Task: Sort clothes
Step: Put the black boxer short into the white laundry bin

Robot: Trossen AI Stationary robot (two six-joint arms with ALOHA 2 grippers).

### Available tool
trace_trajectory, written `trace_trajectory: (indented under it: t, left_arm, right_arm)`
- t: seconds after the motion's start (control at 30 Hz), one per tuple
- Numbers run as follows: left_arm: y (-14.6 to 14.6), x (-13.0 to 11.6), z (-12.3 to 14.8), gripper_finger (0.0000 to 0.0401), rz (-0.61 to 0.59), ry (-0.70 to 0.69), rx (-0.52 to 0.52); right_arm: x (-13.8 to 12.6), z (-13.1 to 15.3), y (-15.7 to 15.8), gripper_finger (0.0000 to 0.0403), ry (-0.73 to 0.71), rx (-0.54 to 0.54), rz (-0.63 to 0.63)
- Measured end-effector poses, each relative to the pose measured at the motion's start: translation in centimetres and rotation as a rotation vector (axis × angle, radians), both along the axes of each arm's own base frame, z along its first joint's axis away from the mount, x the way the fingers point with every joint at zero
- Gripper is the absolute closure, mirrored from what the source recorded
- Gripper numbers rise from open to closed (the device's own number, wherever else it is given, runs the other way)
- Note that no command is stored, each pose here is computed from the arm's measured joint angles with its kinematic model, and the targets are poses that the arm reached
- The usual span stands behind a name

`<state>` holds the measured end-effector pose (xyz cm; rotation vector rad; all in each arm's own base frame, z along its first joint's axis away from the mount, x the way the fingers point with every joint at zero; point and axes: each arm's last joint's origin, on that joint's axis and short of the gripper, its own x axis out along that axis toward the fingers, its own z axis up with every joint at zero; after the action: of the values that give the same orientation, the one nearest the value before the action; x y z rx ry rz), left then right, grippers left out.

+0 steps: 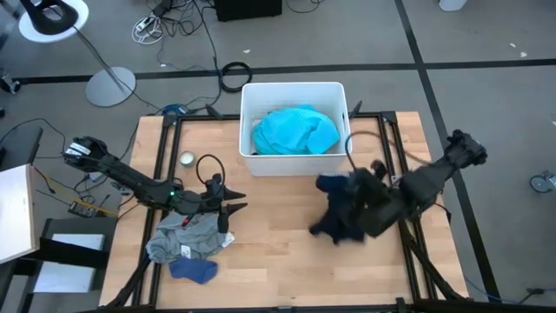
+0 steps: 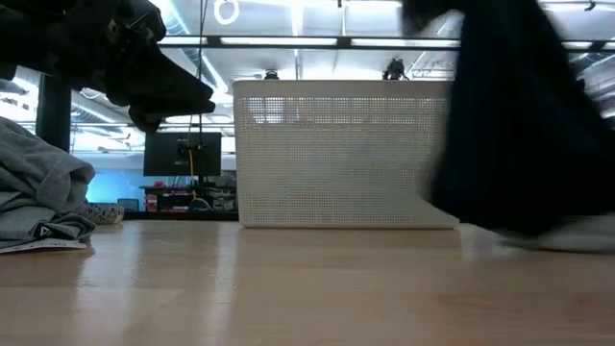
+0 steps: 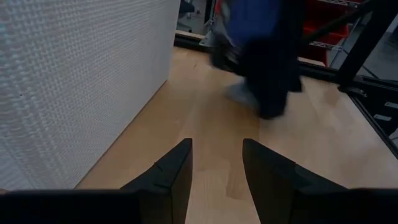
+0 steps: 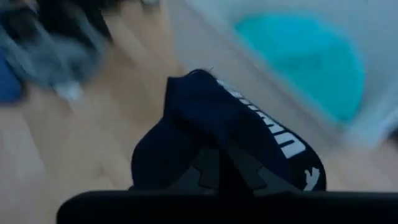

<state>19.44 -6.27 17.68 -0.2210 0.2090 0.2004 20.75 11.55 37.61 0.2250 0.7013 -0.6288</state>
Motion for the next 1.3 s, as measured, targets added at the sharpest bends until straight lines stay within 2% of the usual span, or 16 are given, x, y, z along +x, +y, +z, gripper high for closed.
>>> trace_trajectory:
  t: [0.23, 0.4, 0.5, 0.7, 0.8, 0.9, 1.03, 1.17, 1.3]
  left_arm:
    - [0.0, 0.0, 0.0, 0.0254, -0.001, 0.003, 0.007]
    - [0.0, 0.0, 0.0, 0.0254, -0.004, 0.009, 0.023]
    - [0.0, 0.0, 0.0, 0.0254, -0.005, 0.007, 0.023]
    - [0.0, 0.0, -0.1, 0.0254, -0.005, 0.014, 0.027]
    - [0.0, 0.0, -0.1, 0.0254, -0.005, 0.015, 0.028]
    - [0.0, 0.0, -0.1, 0.0254, -0.005, 0.016, 0.030]
    - [0.0, 0.0, -0.1, 0.0254, -0.005, 0.017, 0.033]
    - [0.0, 0.0, -0.1, 0.0254, -0.006, 0.016, 0.034]
    - [0.0, 0.0, -0.1, 0.0254, -0.006, 0.016, 0.033]
  right_arm:
    - [3.6, 8.3, -3.4, 0.0402, -0.165, -0.221, 0.117]
    - [5.7, 13.6, -7.2, 0.0402, -0.354, -0.387, 0.141]
    - [6.4, 15.7, -10.1, 0.0402, -0.481, -0.460, 0.107]
    - [7.7, 16.7, -16.0, 0.0402, -0.601, -0.520, 0.072]
    - [8.4, 16.0, -18.6, 0.0401, -0.581, -0.515, 0.028]
    - [9.2, 14.6, -20.6, 0.0396, -0.533, -0.440, -0.033]
    - [10.8, 11.1, -22.5, 0.0380, -0.393, -0.264, -0.064]
    - [13.4, 5.9, -23.9, 0.0355, -0.163, -0.061, -0.042]
    - [16.0, 0.8, -25.0, 0.0319, 0.008, 0.152, -0.013]
